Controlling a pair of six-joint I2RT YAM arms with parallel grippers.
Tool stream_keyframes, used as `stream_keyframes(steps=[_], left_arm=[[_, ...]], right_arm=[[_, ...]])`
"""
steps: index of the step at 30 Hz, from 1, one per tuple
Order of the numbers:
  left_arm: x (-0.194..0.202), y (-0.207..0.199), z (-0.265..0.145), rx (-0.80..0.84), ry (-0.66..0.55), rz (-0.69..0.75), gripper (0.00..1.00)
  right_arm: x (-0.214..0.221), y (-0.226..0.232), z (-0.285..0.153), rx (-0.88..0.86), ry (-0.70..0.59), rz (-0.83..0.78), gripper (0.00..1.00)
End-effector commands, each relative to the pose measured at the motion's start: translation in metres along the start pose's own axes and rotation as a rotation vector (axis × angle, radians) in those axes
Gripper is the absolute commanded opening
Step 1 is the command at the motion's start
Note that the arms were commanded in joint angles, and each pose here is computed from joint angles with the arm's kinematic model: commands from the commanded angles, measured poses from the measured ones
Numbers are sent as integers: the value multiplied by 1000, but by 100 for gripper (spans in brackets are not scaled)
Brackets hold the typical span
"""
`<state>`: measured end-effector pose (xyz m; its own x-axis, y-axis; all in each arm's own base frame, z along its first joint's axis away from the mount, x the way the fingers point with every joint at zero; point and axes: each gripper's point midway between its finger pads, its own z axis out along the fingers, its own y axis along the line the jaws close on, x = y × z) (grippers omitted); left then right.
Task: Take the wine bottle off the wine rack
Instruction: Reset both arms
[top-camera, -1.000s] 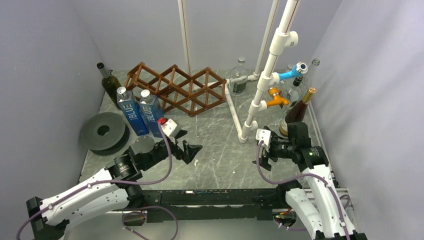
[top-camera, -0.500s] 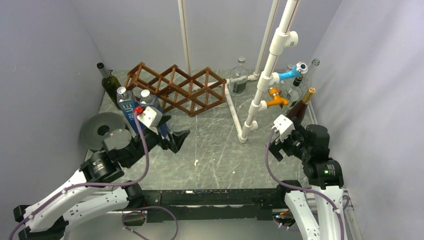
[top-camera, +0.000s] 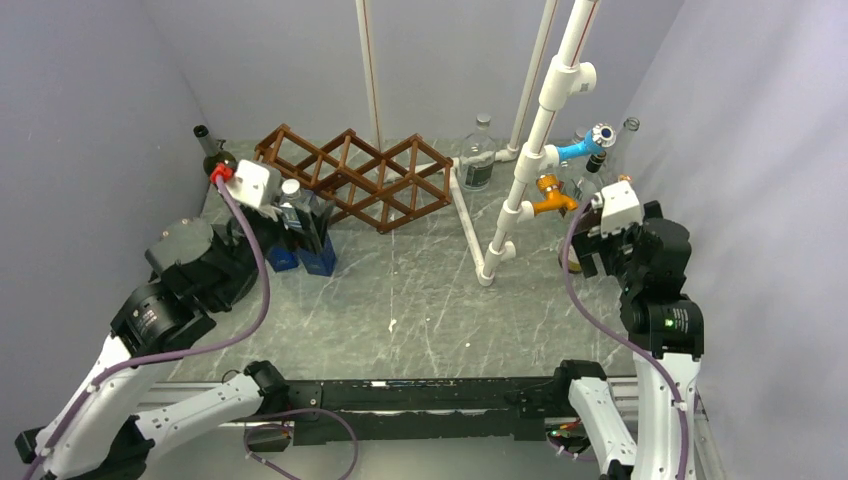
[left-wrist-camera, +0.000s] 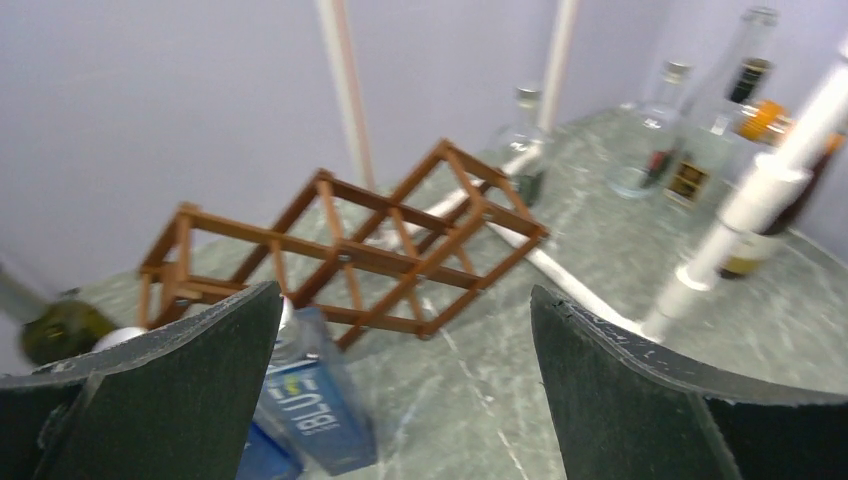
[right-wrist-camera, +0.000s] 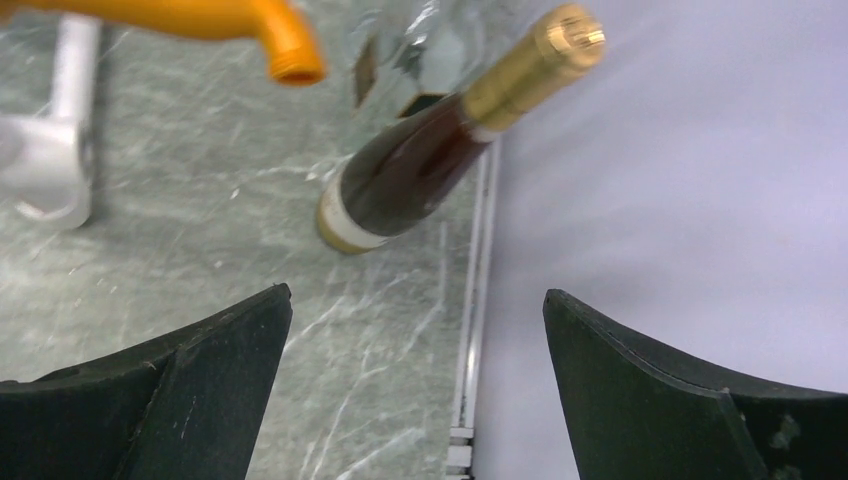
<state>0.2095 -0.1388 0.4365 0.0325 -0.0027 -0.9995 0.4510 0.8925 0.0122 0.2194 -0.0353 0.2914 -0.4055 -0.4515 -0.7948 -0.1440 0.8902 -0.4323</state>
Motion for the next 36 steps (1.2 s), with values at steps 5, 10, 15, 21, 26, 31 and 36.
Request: stream_keyframes(steps=[5, 10, 15, 21, 26, 31, 36], left_arm=[[-17, 53, 12, -159, 28, 43, 100], [-13, 72, 11, -226, 38, 65, 100], [-8, 92, 4, -317, 50, 101, 100], [-8, 108, -1, -380, 54, 108, 100], [-7, 111, 4, -368, 47, 35, 100], [-6, 117, 1, -377, 23, -54, 99], [-7, 117, -4, -381, 14, -79, 100]], right_arm=[[-52, -72, -6, 274, -70, 105, 100], [-78, -97, 1, 300, -144, 206, 100], [-97, -115, 7, 329, -234, 368, 100], [-118, -121, 5, 331, -326, 441, 100], [-125, -116, 9, 281, -338, 448, 100], [-121, -117, 9, 308, -350, 519, 100], [-118, -114, 4, 313, -370, 533, 100]])
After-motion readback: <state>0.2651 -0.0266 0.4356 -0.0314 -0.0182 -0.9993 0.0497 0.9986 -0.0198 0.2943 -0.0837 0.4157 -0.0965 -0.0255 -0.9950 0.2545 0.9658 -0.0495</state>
